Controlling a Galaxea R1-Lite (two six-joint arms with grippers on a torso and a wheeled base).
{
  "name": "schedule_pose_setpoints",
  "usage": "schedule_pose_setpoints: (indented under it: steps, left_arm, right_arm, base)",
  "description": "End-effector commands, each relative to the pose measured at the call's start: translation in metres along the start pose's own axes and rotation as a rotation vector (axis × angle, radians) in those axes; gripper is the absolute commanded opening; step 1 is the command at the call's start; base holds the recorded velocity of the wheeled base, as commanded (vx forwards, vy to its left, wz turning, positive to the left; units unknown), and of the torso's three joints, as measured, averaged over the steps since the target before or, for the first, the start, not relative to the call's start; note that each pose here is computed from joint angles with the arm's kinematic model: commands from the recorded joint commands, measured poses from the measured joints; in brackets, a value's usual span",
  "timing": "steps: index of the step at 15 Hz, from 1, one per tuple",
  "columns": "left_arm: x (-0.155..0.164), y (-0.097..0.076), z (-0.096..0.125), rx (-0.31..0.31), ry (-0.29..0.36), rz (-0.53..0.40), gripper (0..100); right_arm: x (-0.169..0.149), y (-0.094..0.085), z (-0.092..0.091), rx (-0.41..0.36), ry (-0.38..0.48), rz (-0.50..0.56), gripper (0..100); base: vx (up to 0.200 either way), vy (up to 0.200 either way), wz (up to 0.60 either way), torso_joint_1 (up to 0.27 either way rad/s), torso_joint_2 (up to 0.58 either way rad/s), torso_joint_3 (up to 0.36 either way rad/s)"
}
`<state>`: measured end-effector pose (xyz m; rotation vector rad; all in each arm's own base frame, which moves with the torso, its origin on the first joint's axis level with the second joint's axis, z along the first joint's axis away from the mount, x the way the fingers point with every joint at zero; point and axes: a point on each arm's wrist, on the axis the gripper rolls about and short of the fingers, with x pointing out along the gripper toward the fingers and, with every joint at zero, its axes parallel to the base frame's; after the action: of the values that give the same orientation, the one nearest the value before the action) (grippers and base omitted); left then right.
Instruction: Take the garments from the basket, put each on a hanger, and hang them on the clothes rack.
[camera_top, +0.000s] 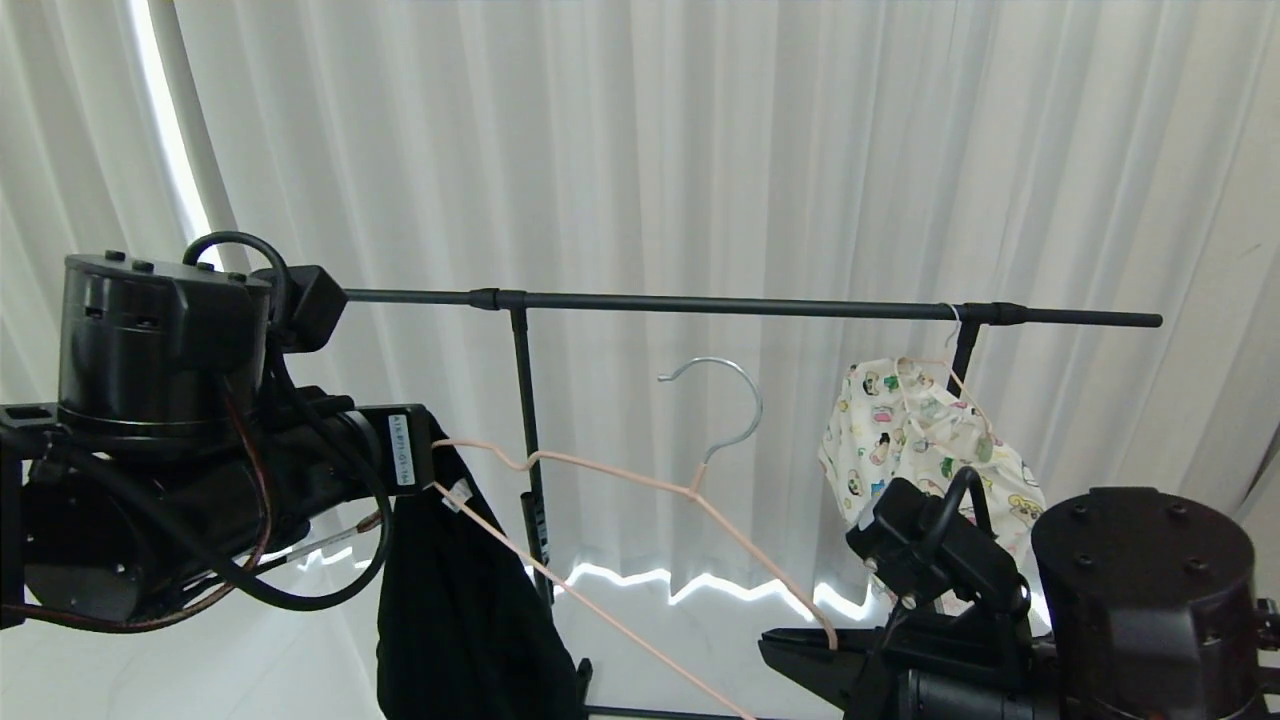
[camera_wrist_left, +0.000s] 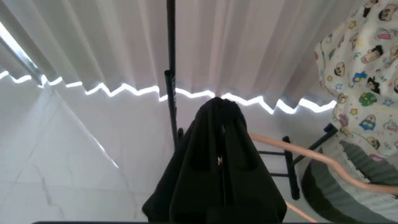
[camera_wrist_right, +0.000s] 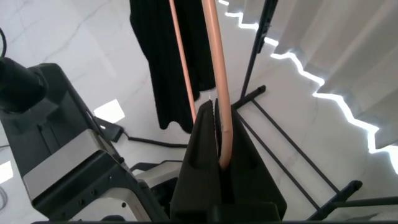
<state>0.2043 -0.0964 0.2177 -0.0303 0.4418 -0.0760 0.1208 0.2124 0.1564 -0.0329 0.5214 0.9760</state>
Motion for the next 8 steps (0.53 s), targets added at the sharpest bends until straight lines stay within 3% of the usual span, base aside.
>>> schedule_pose_setpoints:
  steps: [1,3,8]
  left_arm:
    - [-0.0024,-0.0010,0.0028,-0.007,-0.023,-0.008,0]
    - [-0.0007,-0.0016,0.0069,-0.022,-0.067,0.010,0]
    - [-0.0008,-0.0015,0.0061,-0.021,-0.070,0.036,0]
  right_arm:
    - [0.0042,-0.0069,0.0010,0.013,0.003,-0.029,0]
    - [0.0037,-0.0099,0.0015,0.020,0.000,-0.040,0]
    - [0.0041,-0.0134,0.0033,0.027,-0.006,-0.052,0]
  base:
    - [0.000,0.000,0.00,0.000,0.00,0.000]
    - [0.000,0.000,0.00,0.000,0.00,0.000]
    - [0.000,0.000,0.00,0.000,0.00,0.000]
